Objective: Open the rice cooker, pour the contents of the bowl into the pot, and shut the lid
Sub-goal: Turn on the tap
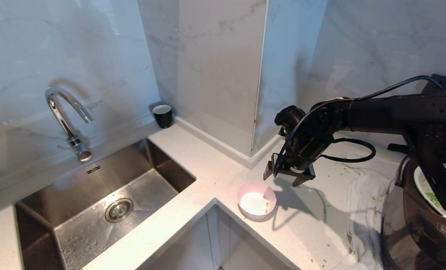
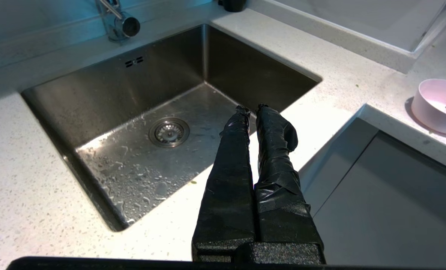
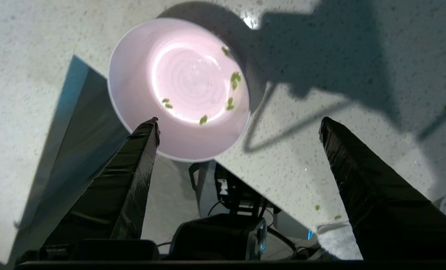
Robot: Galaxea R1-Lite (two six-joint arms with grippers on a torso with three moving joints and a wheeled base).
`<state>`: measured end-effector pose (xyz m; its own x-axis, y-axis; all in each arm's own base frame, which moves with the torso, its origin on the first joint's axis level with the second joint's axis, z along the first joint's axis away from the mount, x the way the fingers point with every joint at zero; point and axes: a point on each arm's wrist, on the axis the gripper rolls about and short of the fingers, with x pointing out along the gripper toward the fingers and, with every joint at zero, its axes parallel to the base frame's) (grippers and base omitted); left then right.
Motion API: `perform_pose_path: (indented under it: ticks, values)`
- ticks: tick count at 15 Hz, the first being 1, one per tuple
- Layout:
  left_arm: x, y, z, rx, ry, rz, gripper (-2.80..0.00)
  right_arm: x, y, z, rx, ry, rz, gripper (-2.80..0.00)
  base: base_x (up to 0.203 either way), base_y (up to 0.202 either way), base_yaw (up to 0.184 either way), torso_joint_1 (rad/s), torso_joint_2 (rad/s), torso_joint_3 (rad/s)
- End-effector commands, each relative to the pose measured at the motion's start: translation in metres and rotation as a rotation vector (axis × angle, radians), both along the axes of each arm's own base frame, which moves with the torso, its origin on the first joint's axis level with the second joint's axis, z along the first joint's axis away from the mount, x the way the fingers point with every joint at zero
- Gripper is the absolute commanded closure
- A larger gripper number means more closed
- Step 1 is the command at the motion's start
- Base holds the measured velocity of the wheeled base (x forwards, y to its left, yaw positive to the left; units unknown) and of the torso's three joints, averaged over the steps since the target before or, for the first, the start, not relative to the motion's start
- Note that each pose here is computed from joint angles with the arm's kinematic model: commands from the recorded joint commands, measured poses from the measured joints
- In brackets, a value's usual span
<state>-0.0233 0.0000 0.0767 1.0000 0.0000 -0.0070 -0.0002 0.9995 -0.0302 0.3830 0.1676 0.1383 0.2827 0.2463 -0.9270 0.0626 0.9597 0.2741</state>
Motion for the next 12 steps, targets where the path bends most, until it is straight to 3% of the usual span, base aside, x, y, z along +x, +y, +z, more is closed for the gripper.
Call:
perform_pose_path:
  ticks: [1,5,12]
  values:
    - [0.0,0.0,0.0,0.0,0.001,0.0,0.0,-0.015,-0.006,0.023,0.031,-0.024,0.005,-2.8,0.0,0.0,0.0,0.0,0.0,0.0]
    - [0.0,0.0,0.0,0.001,0.001,0.0,0.0,-0.051,-0.019,0.052,0.108,-0.015,0.039,-2.8,0.0,0.0,0.0,0.0,0.0,0.0]
    - [0.0,0.0,0.0,0.0,0.002,0.0,0.0,-0.135,-0.051,0.105,0.197,-0.116,0.079,-2.8,0.0,0.0,0.0,0.0,0.0,0.0]
